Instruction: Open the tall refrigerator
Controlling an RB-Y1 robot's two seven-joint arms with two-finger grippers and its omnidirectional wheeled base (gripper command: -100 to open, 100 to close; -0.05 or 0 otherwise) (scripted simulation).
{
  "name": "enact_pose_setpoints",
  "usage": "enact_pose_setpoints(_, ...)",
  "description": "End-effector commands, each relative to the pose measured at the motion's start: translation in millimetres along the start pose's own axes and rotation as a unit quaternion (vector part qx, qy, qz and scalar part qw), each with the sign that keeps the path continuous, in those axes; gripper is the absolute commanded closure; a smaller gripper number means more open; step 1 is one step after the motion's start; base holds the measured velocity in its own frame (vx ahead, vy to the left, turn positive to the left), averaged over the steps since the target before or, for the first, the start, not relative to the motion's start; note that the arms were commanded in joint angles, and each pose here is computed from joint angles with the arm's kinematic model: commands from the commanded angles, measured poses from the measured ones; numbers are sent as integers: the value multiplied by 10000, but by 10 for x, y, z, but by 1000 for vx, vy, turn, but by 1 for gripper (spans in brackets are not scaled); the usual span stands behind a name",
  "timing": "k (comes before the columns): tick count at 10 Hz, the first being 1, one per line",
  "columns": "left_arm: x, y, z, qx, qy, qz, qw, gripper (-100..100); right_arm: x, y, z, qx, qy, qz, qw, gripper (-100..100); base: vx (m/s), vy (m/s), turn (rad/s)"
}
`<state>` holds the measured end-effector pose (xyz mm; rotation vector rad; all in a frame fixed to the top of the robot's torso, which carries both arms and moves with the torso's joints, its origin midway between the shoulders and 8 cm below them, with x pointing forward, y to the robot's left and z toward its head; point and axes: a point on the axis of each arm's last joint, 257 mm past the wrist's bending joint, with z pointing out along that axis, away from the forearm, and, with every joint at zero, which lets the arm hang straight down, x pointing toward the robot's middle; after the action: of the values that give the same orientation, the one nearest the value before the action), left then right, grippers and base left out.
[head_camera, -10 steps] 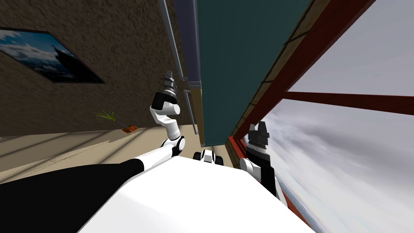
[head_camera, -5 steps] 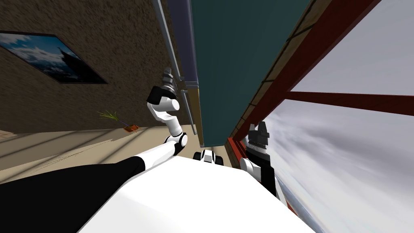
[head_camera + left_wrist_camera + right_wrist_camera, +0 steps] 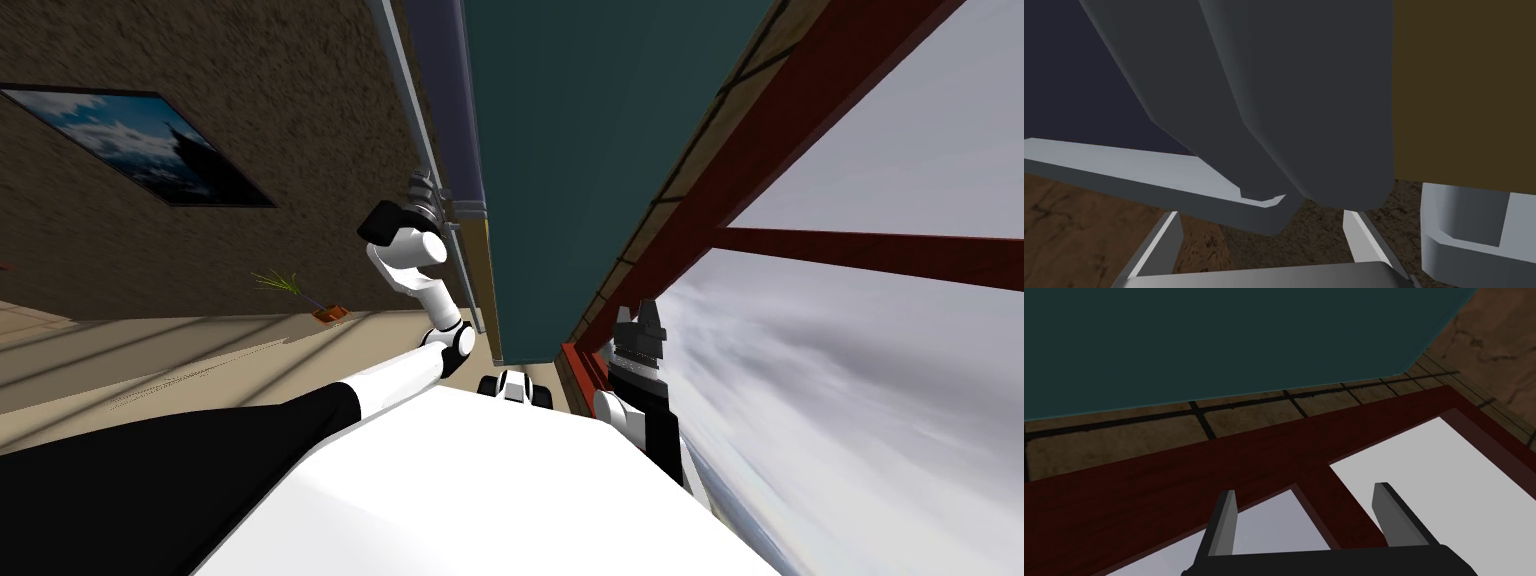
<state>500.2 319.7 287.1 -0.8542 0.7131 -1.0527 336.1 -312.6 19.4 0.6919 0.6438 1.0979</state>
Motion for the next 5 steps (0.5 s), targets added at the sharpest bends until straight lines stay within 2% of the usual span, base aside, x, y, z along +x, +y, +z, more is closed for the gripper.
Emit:
enact_pose_setpoints(1, 224, 103, -24, -226, 187, -349, 9990, -100, 0, 0, 0, 0, 0, 0, 10000, 0, 10, -23, 15)
enact_pose_setpoints(2, 302, 134, -38, -283, 246, -458, 9982, -100, 0, 0, 0, 0, 0, 0, 10000, 0, 7, -19, 3)
enact_pose_setpoints(3, 247, 94, -24, -227, 197, -383, 9988, -100, 0, 0, 0, 0, 0, 0, 10000, 0, 3, -5, 13)
enact_pose_setpoints(5, 212, -33, -27, -234, 181, -384, 9988, -100, 0, 0, 0, 0, 0, -1, 10000, 0, 65, 20, -9)
